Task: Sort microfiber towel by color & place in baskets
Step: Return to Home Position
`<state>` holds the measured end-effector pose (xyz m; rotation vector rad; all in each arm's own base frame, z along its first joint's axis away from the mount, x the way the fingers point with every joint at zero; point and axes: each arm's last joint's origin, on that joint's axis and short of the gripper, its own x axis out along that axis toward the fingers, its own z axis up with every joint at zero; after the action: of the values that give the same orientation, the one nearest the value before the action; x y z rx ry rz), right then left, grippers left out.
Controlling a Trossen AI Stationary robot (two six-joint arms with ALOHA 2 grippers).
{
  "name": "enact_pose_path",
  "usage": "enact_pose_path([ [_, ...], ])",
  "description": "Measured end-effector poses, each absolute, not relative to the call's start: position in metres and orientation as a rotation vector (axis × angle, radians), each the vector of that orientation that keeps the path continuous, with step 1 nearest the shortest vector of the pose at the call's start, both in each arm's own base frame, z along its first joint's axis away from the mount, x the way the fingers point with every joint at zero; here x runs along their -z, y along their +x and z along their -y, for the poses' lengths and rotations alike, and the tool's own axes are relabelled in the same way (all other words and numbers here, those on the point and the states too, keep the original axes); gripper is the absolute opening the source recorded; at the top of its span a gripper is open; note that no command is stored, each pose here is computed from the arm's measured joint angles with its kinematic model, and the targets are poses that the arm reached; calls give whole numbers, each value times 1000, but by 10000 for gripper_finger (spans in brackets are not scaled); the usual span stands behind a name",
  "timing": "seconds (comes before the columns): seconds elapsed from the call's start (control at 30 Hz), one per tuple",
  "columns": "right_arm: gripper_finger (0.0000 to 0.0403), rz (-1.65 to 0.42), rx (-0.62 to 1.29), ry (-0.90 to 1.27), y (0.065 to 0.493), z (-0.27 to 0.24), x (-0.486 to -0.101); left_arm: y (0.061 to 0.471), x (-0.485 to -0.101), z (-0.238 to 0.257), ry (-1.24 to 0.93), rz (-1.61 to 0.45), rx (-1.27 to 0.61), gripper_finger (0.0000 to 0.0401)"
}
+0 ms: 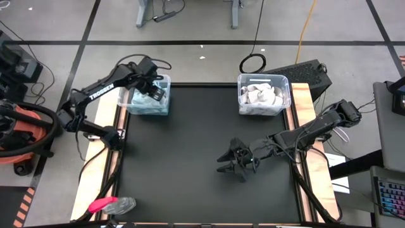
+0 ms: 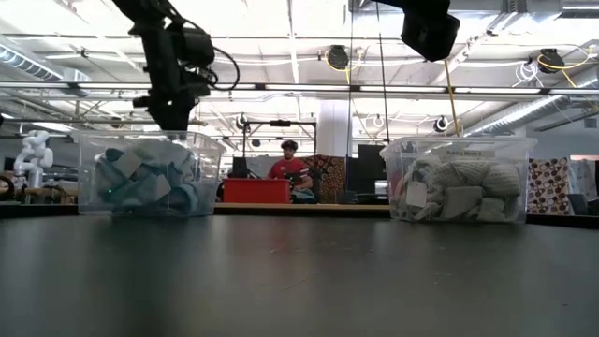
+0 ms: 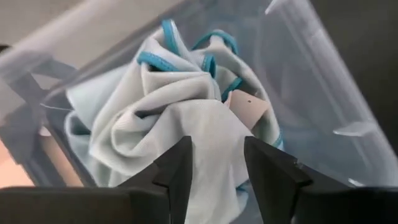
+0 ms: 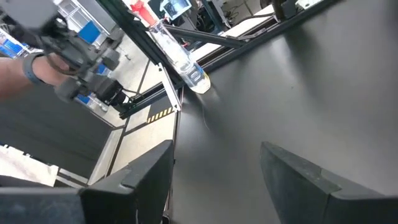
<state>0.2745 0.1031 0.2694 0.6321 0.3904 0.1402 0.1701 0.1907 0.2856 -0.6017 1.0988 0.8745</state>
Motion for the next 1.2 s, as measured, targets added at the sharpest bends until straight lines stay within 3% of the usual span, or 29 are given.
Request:
enact_pose_path([
  [0.37,231,-268,-135,557,264,-82,-295,154,-346,-164,-544,-896,-798,153],
  [0.83,231,-139,36,375,211,-38,-337,124,-408,-80,-283,-547,-516,153],
  [1.2,231,-166,155,330,168,-17,-346,105,-411,-50,-211,-421,-420,153],
])
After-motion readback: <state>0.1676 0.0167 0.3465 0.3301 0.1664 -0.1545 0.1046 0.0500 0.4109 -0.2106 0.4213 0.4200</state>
